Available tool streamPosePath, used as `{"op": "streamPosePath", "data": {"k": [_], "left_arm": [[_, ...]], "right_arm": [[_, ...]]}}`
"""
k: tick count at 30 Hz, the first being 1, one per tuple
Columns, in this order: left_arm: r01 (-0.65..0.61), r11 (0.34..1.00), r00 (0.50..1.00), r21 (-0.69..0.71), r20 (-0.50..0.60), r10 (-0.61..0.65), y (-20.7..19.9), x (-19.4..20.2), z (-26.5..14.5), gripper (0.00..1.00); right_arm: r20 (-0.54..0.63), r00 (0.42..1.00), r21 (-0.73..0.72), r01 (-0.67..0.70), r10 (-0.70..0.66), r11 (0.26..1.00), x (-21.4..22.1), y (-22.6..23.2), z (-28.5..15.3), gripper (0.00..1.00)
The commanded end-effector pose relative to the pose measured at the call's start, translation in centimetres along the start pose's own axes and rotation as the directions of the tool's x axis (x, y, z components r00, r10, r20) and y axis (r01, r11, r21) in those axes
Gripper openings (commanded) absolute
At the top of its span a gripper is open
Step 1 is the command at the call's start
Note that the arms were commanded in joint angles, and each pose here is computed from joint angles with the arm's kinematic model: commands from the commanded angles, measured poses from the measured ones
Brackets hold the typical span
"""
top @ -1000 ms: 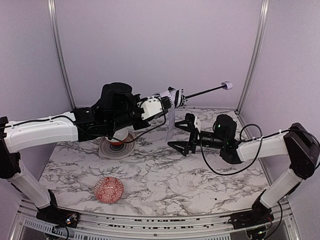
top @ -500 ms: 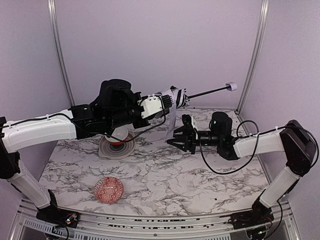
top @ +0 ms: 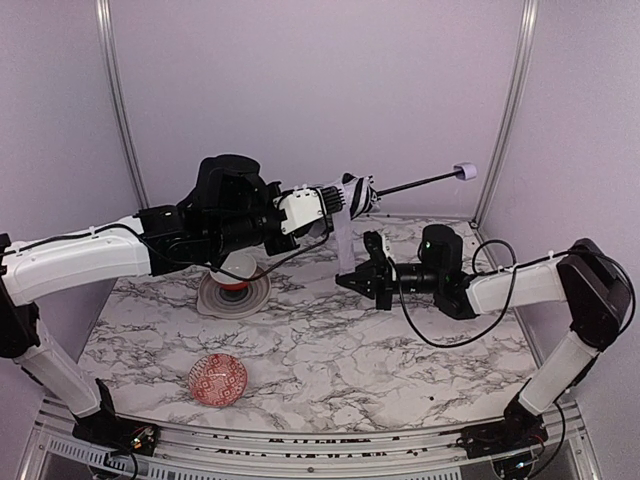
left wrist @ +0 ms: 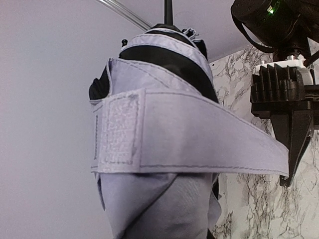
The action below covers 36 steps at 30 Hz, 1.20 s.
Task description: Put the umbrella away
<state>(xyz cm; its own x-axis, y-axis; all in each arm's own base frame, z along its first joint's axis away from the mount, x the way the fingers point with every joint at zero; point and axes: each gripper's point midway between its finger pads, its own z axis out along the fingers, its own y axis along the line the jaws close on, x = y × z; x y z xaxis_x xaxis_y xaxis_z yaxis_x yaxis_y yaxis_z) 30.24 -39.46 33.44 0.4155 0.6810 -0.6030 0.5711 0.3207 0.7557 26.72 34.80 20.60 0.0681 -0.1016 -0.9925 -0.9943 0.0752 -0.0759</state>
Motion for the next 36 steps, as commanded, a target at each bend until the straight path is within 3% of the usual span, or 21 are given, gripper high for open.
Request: {"op": "streamPosePath", "data": {"k": [1, 7, 13, 17, 19, 22, 28, 30, 33, 36], "left_arm": [[0.115, 0.993, 0.974, -0.035, 0.202, -0.105, 4.9, -5.3, -3.9, 0.0], [0.163, 0.975, 0.918, 0.149, 0.338, -0.205, 3.2, -8.4, -6.0, 0.0], [0.037, 0.906, 0.867, 0.421, 0.437, -0.239, -1.7, -10.2, -9.4, 0.0], [-0.097, 0.762, 0.891, 0.64, 0.397, -0.22, -7.7, -8.3, -10.2, 0.0], [-0.075, 0.639, 0.933, 0.765, 0.28, -0.226, -11.2, -5.9, -9.9, 0.0], [0.009, 0.572, 0.961, 0.82, 0.152, -0.233, -13.7, -2.6, -8.9, 0.0], [0.046, 0.383, 0.946, 0.923, 0.084, -0.314, -16.4, 1.1, -10.7, 0.0], [0.02, 0.397, 0.93, 0.918, 0.129, -0.344, -15.6, 0.4, -10.8, 0.0], [0.095, 0.532, 0.89, 0.841, 0.167, -0.424, -12.6, -1.6, -8.6, 0.0], [0.115, 0.62, 0.865, 0.776, 0.229, -0.447, -10.5, -2.3, -8.2, 0.0]], "right_arm": [[-0.011, 0.997, 0.104, -0.073, 0.074, 0.992, 2.6, -3.7, -0.9, 0.0], [0.034, 0.994, 0.184, -0.105, 0.1, 0.977, 3.3, -9.9, -0.9, 0.0], [0.002, 1.0, 0.342, 0.022, -0.024, 0.939, 1.5, -19.0, -1.9, 0.0], [0.021, 0.986, 0.402, 0.143, -0.166, 0.904, -2.8, -22.5, -2.9, 0.0], [0.039, 0.964, 0.42, 0.223, -0.263, 0.88, -6.0, -22.5, -3.8, 0.0], [0.035, 0.932, 0.4, 0.317, -0.36, 0.86, -9.0, -21.1, -4.4, 0.0], [0.05, 0.875, 0.367, 0.432, -0.481, 0.824, -10.9, -16.3, -5.7, 0.0], [0.06, 0.866, 0.352, 0.446, -0.496, 0.823, -11.2, -14.8, -5.7, 0.0], [0.105, 0.889, 0.218, 0.416, -0.445, 0.883, -10.5, -11.7, -5.3, 0.0], [0.12, 0.916, 0.066, 0.377, -0.382, 0.924, -9.7, -9.0, -5.4, 0.0]]}}
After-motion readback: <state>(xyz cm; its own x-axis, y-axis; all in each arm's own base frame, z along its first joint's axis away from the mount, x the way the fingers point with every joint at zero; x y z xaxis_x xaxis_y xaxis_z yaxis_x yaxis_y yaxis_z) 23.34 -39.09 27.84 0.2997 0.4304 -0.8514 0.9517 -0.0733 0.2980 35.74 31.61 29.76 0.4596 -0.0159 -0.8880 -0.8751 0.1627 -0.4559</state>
